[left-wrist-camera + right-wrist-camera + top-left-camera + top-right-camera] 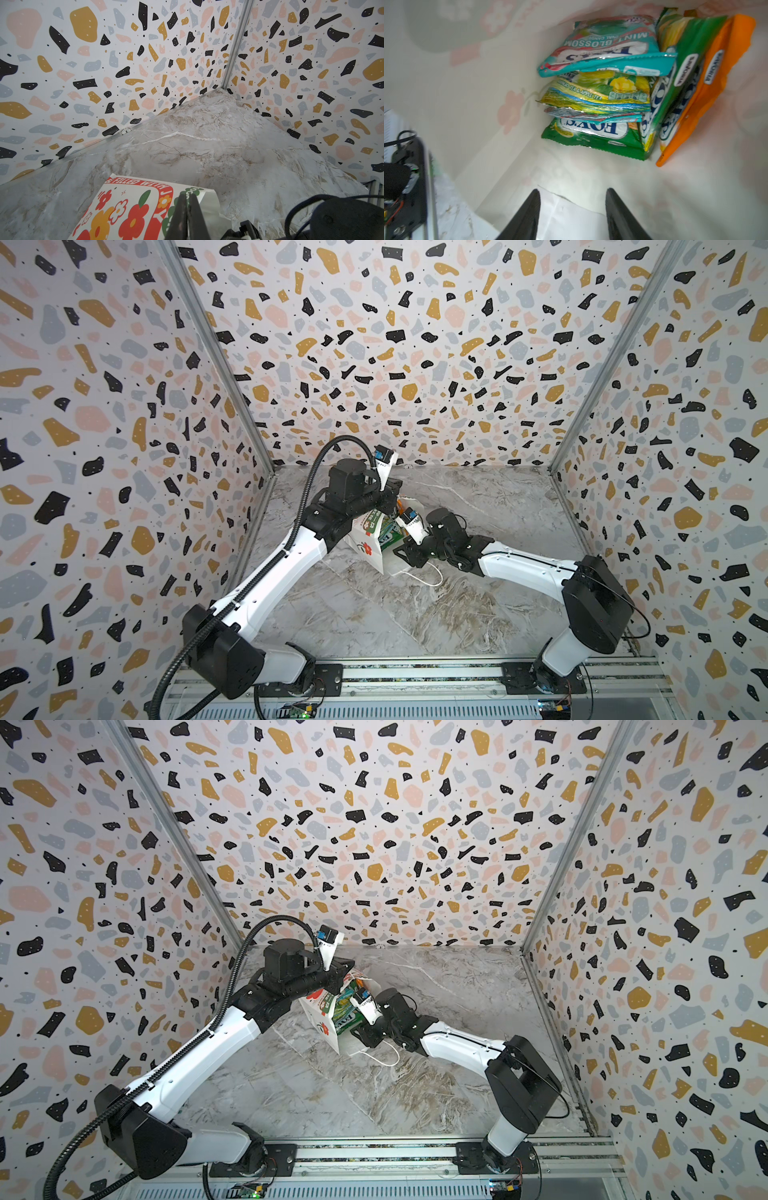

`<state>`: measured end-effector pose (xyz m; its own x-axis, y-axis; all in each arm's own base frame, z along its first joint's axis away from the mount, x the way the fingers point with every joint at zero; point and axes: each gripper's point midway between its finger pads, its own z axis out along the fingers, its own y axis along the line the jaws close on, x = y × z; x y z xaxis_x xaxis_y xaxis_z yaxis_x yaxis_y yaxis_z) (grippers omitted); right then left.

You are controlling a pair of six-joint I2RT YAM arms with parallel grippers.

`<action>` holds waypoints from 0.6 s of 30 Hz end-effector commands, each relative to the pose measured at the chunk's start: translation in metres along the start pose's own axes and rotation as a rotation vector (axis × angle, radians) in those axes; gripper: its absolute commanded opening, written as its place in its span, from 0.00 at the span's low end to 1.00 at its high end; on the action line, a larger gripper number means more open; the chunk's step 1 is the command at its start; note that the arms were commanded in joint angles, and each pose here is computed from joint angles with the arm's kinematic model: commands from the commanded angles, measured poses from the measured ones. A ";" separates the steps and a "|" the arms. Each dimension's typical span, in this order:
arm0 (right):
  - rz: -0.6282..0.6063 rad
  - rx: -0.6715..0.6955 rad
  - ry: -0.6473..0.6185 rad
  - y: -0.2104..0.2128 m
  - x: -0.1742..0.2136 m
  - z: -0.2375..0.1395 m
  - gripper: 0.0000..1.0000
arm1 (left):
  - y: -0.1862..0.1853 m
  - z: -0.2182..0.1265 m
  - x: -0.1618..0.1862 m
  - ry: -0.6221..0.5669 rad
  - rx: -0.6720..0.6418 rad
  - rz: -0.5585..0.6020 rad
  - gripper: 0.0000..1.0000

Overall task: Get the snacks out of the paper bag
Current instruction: 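Hold the bag tilted with the left gripper while the right gripper reaches into its mouth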

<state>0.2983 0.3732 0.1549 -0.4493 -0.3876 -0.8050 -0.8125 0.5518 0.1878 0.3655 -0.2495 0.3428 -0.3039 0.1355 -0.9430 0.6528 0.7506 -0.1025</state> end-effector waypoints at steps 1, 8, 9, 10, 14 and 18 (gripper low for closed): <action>-0.002 0.096 -0.041 -0.015 -0.020 0.001 0.51 | -0.003 -0.009 -0.017 -0.075 0.002 0.032 0.00; 0.016 0.205 -0.079 -0.033 -0.027 0.015 0.45 | -0.006 -0.012 -0.017 -0.083 0.014 0.036 0.00; 0.015 0.220 -0.082 -0.035 -0.028 0.017 0.45 | -0.006 -0.012 -0.017 -0.083 0.017 0.038 0.00; 0.015 0.237 -0.084 -0.038 -0.028 0.019 0.44 | -0.006 -0.013 -0.017 -0.084 0.019 0.038 0.00; 0.017 0.264 -0.091 -0.043 -0.028 0.029 0.40 | -0.008 -0.014 -0.017 -0.088 0.026 0.043 0.00; 0.015 0.293 -0.097 -0.047 -0.030 0.035 0.37 | -0.009 -0.015 -0.016 -0.091 0.032 0.045 0.00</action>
<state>0.3498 0.3784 0.1286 -0.4468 -0.3609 -0.8186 -0.6864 0.7251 0.0550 0.3596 -0.2478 0.3395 -0.2971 0.1360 -0.9451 0.6602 0.7443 -0.1005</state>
